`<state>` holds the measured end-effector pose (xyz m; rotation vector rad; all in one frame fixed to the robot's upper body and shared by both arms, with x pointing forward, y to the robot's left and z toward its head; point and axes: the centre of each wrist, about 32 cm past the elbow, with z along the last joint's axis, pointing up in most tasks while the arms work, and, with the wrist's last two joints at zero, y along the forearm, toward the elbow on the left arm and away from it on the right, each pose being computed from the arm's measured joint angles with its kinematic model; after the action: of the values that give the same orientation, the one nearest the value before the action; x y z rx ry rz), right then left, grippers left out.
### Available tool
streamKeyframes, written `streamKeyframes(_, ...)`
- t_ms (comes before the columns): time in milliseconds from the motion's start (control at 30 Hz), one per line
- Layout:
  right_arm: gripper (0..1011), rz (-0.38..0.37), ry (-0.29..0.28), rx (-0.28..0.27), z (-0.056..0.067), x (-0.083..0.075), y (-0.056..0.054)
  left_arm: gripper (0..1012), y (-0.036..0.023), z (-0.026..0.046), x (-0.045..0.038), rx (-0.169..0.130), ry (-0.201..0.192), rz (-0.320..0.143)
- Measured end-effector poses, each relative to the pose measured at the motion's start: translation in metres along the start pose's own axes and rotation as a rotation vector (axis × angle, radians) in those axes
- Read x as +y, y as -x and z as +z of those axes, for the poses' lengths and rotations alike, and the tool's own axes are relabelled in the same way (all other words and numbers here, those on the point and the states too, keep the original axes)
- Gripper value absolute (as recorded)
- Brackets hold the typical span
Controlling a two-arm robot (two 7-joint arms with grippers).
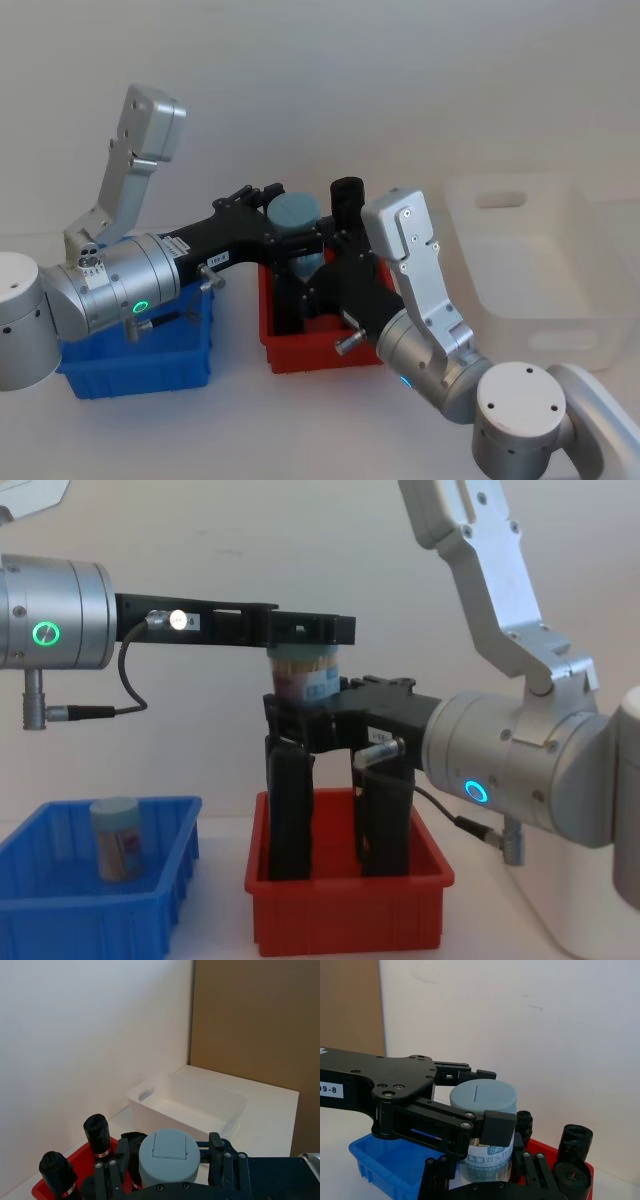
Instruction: Pick the cotton swabs from the blue box and place them into the white box.
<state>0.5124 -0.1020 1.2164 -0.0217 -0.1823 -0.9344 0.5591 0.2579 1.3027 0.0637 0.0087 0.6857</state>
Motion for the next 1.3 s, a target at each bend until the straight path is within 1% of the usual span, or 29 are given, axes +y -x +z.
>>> streamKeyframes(167,639,-0.018,0.001,-0.001,0.000,-0.003,0.000,1004,0.0000,0.0000,0.0000,0.000,0.000,0.000)
streamKeyframes(400,639,-0.064,-0.001,0.004,-0.001,-0.013,-0.002,1004,0.0000,0.0000,0.0000,0.000,0.000,0.000)
streamKeyframes(467,639,-0.090,-0.003,0.007,-0.001,-0.018,-0.004,1004,0.0000,0.0000,0.0000,0.000,0.000,0.000)
streamKeyframes(500,639,-0.090,-0.003,0.007,-0.001,-0.018,-0.004,1004,0.0000,0.0000,0.0000,0.000,0.000,0.000)
streamKeyframes(733,639,-0.161,-0.005,0.014,-0.003,-0.031,-0.012,1004,0.0000,0.0000,0.0000,0.000,0.000,0.000)
streamKeyframes(833,639,-0.204,-0.004,0.016,-0.005,-0.038,-0.018,1004,0.0000,0.0000,0.0000,0.000,0.000,0.000)
streamKeyframes(867,639,-0.204,-0.004,0.016,-0.005,-0.038,-0.018,1004,0.0000,0.0000,0.0000,0.000,0.000,0.000)
streamKeyframes(967,639,-0.251,-0.004,0.018,-0.007,-0.044,-0.025,1004,0.0000,0.0000,0.0000,0.000,0.000,0.000)
streamKeyframes(1067,639,-0.280,-0.003,0.018,-0.008,-0.049,-0.029,1004,0.0000,0.0000,0.0000,0.000,0.000,0.000)
streamKeyframes(1167,639,-0.335,-0.002,0.018,-0.011,-0.056,-0.038,1004,0.0000,0.0000,0.0000,0.000,0.000,0.000)
streamKeyframes(1233,639,-0.354,-0.001,0.018,-0.012,-0.059,-0.041,1004,0.0000,0.0000,0.0000,0.000,0.000,0.000)
streamKeyframes(1267,639,-0.378,0.000,0.018,-0.014,-0.063,-0.046,1004,0.0000,0.0000,0.0000,0.000,0.000,0.000)
streamKeyframes(1300,639,-0.378,0.000,0.018,-0.014,-0.063,-0.046,1004,0.0000,0.0000,0.0000,0.000,0.000,0.000)
